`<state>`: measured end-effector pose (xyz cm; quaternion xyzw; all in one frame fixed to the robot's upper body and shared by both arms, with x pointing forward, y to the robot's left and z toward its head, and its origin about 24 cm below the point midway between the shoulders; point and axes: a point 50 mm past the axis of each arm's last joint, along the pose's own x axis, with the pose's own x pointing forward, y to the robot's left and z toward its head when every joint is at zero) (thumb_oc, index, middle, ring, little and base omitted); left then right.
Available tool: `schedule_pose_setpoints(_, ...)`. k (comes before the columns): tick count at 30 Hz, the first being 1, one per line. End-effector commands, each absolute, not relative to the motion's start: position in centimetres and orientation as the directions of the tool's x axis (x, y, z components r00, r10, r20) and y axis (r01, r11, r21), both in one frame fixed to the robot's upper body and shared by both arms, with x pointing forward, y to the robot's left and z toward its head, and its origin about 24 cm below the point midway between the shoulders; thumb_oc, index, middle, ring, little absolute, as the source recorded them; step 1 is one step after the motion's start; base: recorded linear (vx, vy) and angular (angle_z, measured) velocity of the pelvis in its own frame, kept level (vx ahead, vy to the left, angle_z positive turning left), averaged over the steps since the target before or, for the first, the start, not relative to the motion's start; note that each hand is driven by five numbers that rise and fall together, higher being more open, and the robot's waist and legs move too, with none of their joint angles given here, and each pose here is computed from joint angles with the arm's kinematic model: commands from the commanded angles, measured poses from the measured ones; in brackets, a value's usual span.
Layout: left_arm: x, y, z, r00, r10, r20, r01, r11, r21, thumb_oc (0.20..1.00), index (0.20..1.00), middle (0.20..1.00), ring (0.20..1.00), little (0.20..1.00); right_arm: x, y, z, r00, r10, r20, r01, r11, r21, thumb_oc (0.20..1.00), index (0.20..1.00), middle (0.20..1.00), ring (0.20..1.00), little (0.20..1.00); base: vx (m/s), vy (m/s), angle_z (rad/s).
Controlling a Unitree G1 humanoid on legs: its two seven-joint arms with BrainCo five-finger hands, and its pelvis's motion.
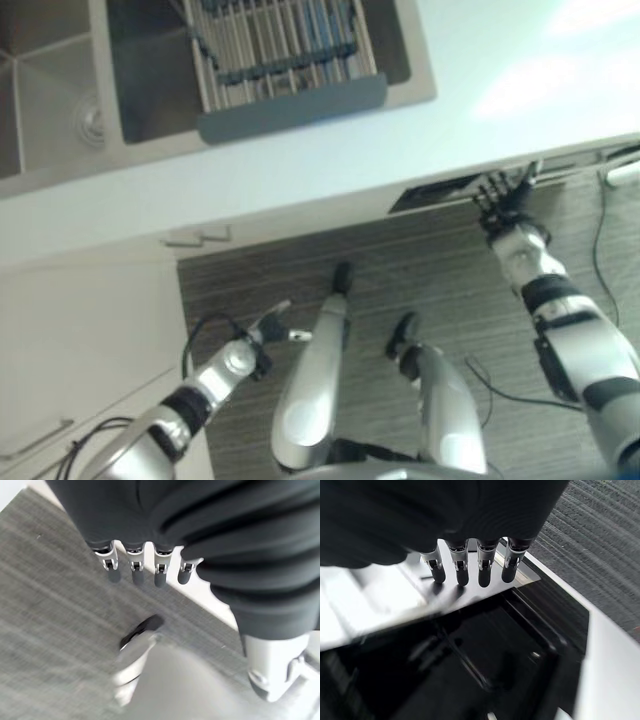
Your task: Place the dishes in the dishwasher.
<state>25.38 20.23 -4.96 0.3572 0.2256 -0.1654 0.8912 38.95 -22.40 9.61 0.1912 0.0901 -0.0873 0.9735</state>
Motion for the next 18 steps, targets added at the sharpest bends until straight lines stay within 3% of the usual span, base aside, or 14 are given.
schedule_pose_setpoints(1, 25.5, 19.3, -3.6, 0.878, -0.204, -0.433, 0.426, 0.744, 0.515, 1.0, 1.0, 1.0, 1.0, 1.0, 40.7, -18.7, 18.4, 0.986, 0.122, 0.109, -0.144, 0.963, 0.226, 1.0, 1.0, 1.0, 1.0, 1.0, 0.01, -0.064, -0.16)
schedule_pose_setpoints(3, 25.8, 18.6, -2.8, 0.864, -0.275, -0.422, 0.446, 0.806, 0.39, 1.0, 1.0, 1.0, 1.0, 1.0, 40.1, -18.6, 16.5, 0.986, 0.158, 0.062, -0.168, 0.959, 0.228, 1.0, 1.0, 1.0, 1.0, 1.0, 0.0, -0.078, -0.18)
schedule_pose_setpoints(5, 25.8, 17.5, -2.2, 0.841, -0.37, -0.394, 0.452, 0.881, 0.137, 1.0, 1.0, 1.0, 1.0, 1.0, 39.0, -18.3, 13.7, 0.979, 0.205, 0.0, -0.198, 0.946, 0.256, 1.0, 1.0, 1.0, 1.0, 1.0, 0.01, -0.104, -0.17)
schedule_pose_setpoints(9, 24.7, 16.4, -4.4, 0.804, -0.384, -0.453, 0.35, 0.923, -0.159, 1.0, 1.0, 1.0, 1.0, 1.0, 35.8, -17.6, 6.8, 0.962, 0.226, -0.155, -0.147, 0.903, 0.404, 1.0, 1.0, 1.0, 1.0, 1.0, 0.04, -0.114, -0.09)
schedule_pose_setpoints(12, 23.8, 15.8, -5.7, 0.77, -0.42, -0.48, 0.367, 0.907, -0.206, 1.0, 1.0, 1.0, 1.0, 1.0, 33.4, -17.6, 2.7, 0.938, 0.202, -0.28, -0.09, 0.926, 0.367, 1.0, 1.0, 1.0, 1.0, 1.0, 0.07, -0.004, -0.16)
schedule_pose_setpoints(18, 20.3, 16.1, -10.4, 0.612, -0.402, -0.681, 0.322, 0.913, -0.25, 1.0, 1.0, 1.0, 1.0, 1.0, 22.8, -18.9, -9.1, 0.731, 0.172, -0.66, 0.01, 0.965, 0.263, 1.0, 1.0, 1.0, 1.0, 1.0, 0.07, 0.008, -0.36)
